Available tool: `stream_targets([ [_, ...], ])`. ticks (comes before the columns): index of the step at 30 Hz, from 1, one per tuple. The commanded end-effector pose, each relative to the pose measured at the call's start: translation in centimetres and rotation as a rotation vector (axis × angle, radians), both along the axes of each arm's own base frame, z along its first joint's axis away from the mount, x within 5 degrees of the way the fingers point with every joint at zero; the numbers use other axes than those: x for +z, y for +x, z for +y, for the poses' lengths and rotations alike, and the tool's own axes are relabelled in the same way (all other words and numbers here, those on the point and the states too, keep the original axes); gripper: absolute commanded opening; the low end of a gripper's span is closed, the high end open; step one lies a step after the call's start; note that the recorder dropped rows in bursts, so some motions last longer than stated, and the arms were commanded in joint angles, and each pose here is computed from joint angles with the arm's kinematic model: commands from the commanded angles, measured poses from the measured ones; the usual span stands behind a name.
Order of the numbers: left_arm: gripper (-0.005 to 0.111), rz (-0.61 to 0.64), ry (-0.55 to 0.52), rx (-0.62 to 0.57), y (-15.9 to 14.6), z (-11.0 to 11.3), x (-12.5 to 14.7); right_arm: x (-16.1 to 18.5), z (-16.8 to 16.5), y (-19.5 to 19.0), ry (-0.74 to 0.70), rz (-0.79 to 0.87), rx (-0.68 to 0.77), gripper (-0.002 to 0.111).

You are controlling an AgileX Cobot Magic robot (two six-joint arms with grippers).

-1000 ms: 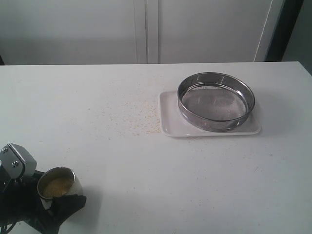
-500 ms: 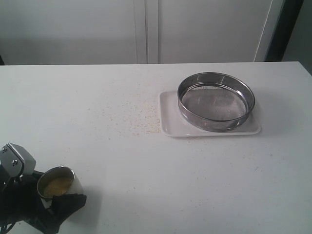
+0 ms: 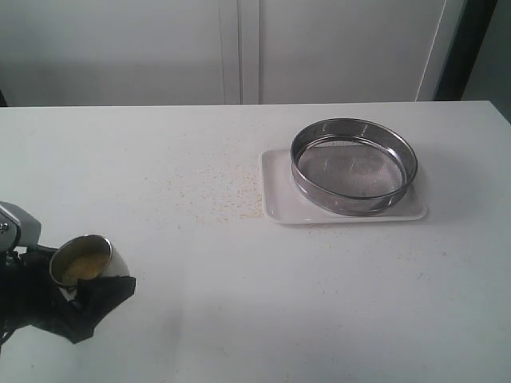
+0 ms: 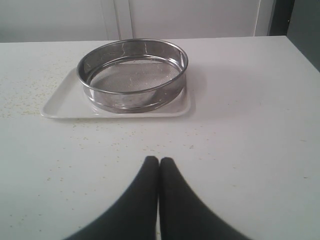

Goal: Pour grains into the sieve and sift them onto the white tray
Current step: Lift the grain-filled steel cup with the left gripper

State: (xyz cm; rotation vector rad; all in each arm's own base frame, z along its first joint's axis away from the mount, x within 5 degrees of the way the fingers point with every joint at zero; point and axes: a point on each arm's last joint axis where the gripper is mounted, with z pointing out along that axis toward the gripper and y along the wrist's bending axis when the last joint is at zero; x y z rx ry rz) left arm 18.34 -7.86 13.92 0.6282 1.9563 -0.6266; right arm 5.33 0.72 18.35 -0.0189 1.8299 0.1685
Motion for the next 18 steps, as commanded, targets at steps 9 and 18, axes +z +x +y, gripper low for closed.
stream_targets([
  [9, 0.0, 0.037, 0.016, 0.046, 3.2, -0.2, 4.8, -0.1, 0.0, 0.0, -0.001, -0.008, -0.004, 0.0],
  [18, 0.0, 0.0, 0.04, 0.031, 5.5, -0.5, 8.4, -0.1, 0.0, 0.0, -0.001, -0.008, -0.004, 0.0],
])
